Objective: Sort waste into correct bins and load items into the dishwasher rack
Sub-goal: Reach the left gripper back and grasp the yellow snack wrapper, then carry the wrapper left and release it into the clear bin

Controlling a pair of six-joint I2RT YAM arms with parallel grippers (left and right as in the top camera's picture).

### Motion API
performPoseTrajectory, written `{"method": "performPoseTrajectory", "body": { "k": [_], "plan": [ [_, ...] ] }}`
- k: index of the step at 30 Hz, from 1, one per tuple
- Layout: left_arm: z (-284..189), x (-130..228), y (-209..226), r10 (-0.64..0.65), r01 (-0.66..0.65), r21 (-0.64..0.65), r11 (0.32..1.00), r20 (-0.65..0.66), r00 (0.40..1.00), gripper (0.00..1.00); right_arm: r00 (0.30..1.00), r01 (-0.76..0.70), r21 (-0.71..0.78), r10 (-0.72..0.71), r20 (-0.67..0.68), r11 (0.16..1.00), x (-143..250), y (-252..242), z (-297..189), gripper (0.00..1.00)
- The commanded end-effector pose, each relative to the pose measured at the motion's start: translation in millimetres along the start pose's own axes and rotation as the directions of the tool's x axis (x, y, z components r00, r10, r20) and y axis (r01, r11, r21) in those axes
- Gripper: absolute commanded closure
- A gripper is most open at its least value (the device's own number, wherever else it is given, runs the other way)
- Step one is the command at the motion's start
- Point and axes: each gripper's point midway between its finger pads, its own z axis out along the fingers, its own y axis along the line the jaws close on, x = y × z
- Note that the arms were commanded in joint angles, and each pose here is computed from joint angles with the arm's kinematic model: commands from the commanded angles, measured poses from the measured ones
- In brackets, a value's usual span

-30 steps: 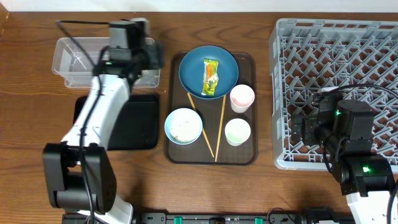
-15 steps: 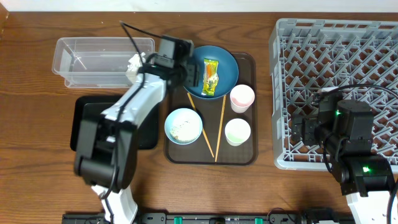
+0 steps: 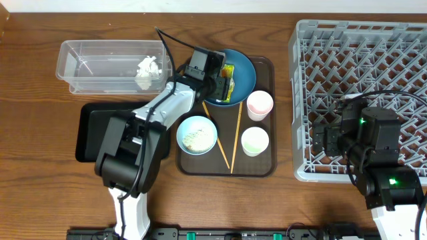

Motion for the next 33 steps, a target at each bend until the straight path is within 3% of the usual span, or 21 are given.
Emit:
{"method": "performPoseTrajectory", "body": {
  "k": [1, 5, 10, 15, 24, 33],
  "plan": [
    [12, 7, 5, 0.001, -0.002, -0.015, 1.0, -0.021, 1.0, 0.32, 1.0, -0.015, 0.007, 0.015, 0.024, 1.0, -8, -4, -6, 0.01],
    [15, 8, 6, 0.002, -0.002, -0.015, 1.0, -0.022, 1.0, 0.36, 1.0, -0.015, 0.008, 0.015, 0.024, 1.0, -8, -4, -6, 0.01],
    [16, 6, 6, 0.003, -0.003, -0.014, 1.0, -0.015, 1.0, 0.7, 1.0, -0.015, 0.007, 0.015, 0.024, 1.0, -8, -4, -6, 0.01],
    [15, 3, 5, 0.005, -0.005, -0.012, 1.0, -0.002, 1.0, 0.94, 1.0, -0.015, 0.007, 0.015, 0.024, 1.0, -8, -4, -6, 0.01],
    [-14, -23, 1, 0.01, -0.009, -0.009, 1.0, 0.072, 0.997, 0.94, 1.0, -0.015, 0.007, 0.015, 0.024, 1.0, -8, -4, -6, 0.01],
    [-98, -72, 43, -0.026, 0.06, -0.136, 0.989, 0.241, 0.97, 0.94, 1.0, -0.015, 0.007, 0.015, 0.022, 1.0, -8, -4, -6, 0.01]
  ]
}}
